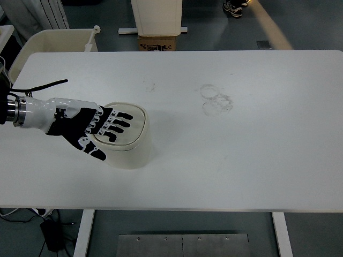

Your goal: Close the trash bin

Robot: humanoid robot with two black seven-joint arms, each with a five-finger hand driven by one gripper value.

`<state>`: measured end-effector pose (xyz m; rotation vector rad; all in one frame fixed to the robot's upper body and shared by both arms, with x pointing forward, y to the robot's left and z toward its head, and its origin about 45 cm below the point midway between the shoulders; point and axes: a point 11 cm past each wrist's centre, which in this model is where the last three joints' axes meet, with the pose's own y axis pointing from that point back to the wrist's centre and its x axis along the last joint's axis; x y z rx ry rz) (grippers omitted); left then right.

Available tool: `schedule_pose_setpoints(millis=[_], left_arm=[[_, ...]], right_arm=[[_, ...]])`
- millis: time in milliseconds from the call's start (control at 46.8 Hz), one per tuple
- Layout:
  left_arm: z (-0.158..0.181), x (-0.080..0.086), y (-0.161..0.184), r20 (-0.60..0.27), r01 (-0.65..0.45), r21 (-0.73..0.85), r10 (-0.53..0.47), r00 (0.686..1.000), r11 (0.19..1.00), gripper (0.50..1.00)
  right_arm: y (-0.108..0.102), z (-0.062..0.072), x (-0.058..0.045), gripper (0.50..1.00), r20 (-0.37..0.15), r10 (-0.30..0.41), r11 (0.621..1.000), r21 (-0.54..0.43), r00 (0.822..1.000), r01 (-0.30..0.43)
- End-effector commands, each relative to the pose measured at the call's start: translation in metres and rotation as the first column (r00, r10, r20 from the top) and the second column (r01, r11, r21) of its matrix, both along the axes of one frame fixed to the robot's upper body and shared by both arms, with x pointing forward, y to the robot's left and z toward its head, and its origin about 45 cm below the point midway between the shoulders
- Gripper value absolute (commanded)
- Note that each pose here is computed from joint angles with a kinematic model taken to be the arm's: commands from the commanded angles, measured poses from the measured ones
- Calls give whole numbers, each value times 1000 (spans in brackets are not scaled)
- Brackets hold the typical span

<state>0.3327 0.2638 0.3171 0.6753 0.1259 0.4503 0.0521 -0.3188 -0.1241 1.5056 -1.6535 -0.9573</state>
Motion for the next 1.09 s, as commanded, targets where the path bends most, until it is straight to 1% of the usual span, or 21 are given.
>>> schedule_pose_setpoints(millis=[0,726,791,919,1068], left_arm=[[0,0,0,0,0,1,0,1000,1000,1000],[1,1,1,3,-4,-1,4,1000,1000,1000],[3,2,0,11,-4,-1,4,1000,1000,1000],[22,10,-11,58,18,-14,-17,998,1000,1000],[36,14,-14,95,26,-15,-25,995,1000,1000]], right_arm=[[0,0,0,991,1,0,1000,0,1000,0],[0,0,0,991,1,0,1000,0,1000,0],[0,0,0,991,-1,0,1000,0,1000,0],[0,0,0,991,1,0,1000,0,1000,0],[0,0,0,991,1,0,1000,0,1000,0]])
